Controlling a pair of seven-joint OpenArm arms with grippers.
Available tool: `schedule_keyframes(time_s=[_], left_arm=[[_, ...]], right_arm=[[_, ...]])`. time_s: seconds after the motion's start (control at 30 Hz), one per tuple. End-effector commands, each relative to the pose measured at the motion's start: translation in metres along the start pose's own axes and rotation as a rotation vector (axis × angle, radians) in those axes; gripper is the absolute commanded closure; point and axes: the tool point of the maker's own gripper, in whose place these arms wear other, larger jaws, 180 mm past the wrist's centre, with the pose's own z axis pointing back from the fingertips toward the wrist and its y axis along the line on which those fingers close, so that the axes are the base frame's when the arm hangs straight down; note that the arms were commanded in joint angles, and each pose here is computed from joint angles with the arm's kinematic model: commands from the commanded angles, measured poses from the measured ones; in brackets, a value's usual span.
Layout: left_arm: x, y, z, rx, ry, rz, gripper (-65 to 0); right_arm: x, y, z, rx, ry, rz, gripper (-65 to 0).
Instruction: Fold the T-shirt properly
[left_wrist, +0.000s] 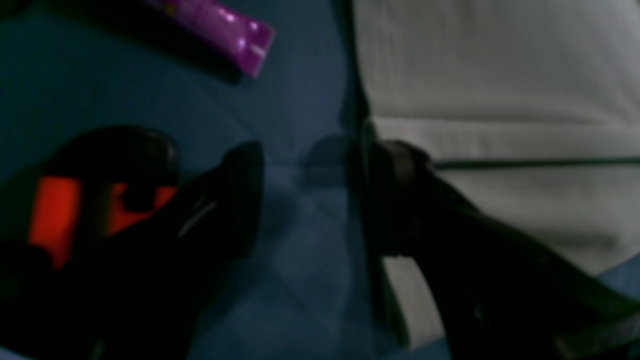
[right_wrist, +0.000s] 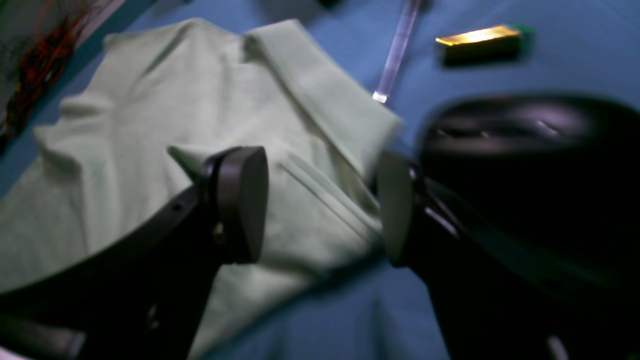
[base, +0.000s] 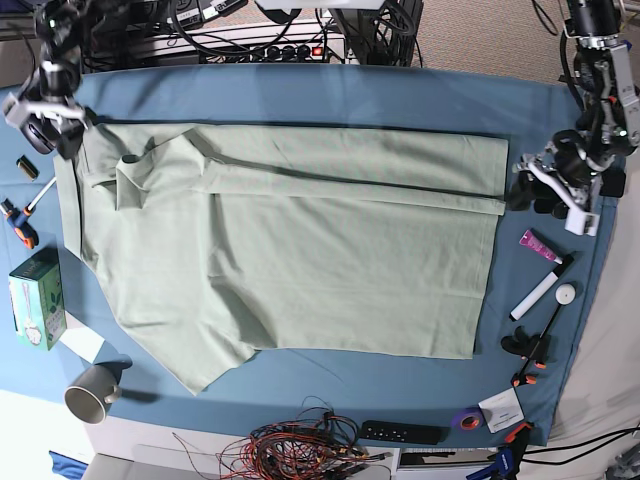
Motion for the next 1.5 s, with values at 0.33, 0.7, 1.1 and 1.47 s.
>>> schedule_keyframes(time_s=[0.33, 0.7, 1.1, 1.47], left_arm=[[-0.009, -0.006, 0.016, -0.075, 0.023, -0.033, -34.3], [-0.005, 0.001, 0.021, -0.067, 0.033, -0.069, -34.3], [-0.026, 0.027, 0.020, 0.042, 0.115, 0.061, -34.3], [-0.074, -0.009, 0.025, -0.206, 0.247, 0.257, -34.4]], right_arm=[[-0.011, -0.013, 0.010, -0.038, 0.006, -0.069, -35.0], [-0.063, -0.015, -0.030, 0.000, 0.076, -0.288, -35.0], [-0.070, 0.015, -0.031, 0.149, 0.116, -0.221, 0.0], [-0.070, 0.017, -0.032, 0.154, 0.114, -0.219, 0.0]])
